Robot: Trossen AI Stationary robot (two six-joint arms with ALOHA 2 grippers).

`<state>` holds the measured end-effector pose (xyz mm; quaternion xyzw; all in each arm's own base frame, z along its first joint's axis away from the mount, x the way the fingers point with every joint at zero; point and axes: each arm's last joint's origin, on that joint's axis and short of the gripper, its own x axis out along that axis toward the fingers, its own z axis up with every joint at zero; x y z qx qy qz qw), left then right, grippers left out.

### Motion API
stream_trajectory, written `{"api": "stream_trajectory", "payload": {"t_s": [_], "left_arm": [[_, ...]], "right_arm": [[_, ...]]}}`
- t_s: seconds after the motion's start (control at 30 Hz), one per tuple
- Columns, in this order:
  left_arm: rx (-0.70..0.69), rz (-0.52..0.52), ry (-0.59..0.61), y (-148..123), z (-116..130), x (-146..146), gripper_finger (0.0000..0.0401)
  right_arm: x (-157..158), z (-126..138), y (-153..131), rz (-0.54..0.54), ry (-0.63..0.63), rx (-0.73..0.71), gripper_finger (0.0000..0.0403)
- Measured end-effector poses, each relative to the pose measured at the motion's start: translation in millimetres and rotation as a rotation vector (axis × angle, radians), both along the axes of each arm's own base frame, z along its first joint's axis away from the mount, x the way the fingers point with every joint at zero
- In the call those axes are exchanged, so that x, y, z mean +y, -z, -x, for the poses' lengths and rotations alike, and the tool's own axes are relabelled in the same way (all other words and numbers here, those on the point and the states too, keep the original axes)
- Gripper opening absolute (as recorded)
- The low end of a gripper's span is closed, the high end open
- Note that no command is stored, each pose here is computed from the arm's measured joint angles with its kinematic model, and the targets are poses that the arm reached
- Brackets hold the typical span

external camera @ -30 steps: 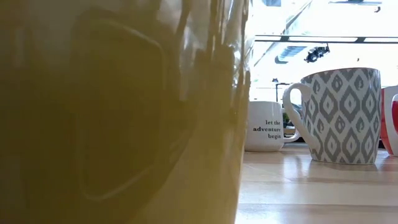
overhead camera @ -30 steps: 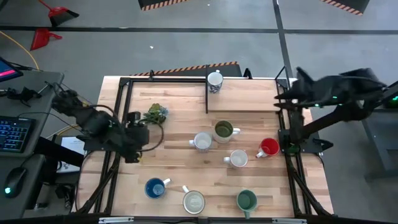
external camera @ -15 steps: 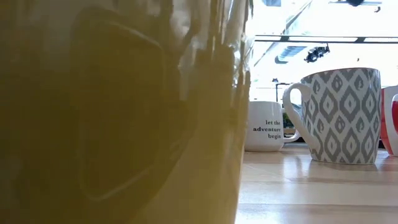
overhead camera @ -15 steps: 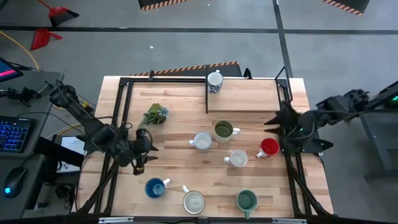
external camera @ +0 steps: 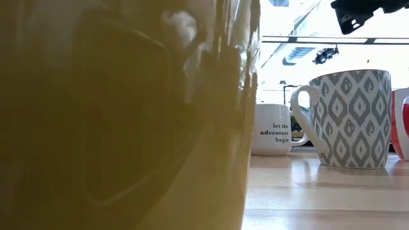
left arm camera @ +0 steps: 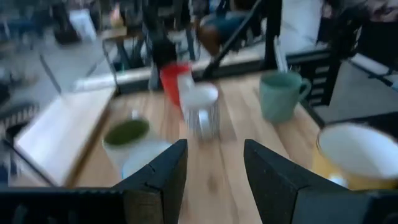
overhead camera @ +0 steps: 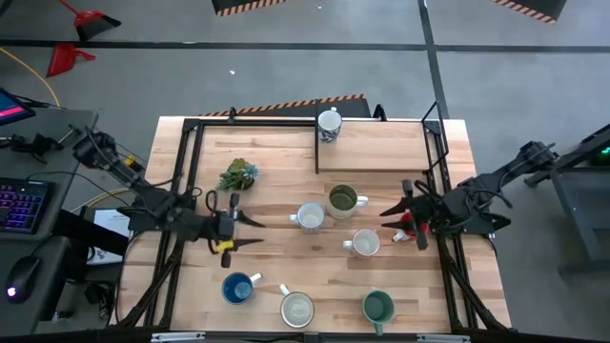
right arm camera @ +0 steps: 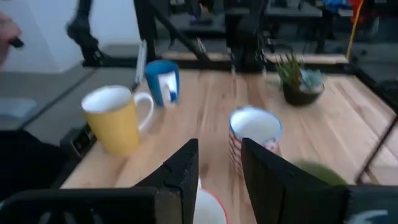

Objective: Place coffee mugs
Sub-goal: Move the blue mug to the center of the table

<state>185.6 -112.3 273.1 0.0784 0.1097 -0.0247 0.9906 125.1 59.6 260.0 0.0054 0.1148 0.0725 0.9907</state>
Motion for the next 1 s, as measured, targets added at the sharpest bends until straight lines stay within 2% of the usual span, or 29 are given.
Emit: {"api": "stream_trajectory", "payload": {"t_s": [0.13,0.37,0.6,0.67,0.87,1.0], "left_arm": [[0.007,0.012,0.022,-4.8,-5.4,6.9,0.0149],[0.389,0.148,-0.044,-27.9,4.8,21.5,0.0135],[0.51,0.297,0.103,-56.2,2.9,11.7,0.0112],[0.564,0.331,0.125,-55.4,1.1,6.6,0.0109],[0.797,0.424,0.052,-33.1,-6.8,-5.7,0.0107],[0.916,0.532,0.015,-20.3,-15.1,-13.9,0.0107]], "right_arm": [[0.2,-0.8,1.7,0.0,0.007,-0.019,0.0103],[-1.8,-2.1,-3.1,0.037,0.095,0.047,0.0103],[-2.4,-2.4,-7.4,0.039,0.121,0.04,0.0103],[-3.2,-2.1,-6.3,0.035,0.142,0.05,0.0103],[-4.5,-1.1,-3.3,0.02,0.18,0.078,0.0103],[-4.7,-0.8,-2.4,0.012,0.184,0.087,0.0103]]}}
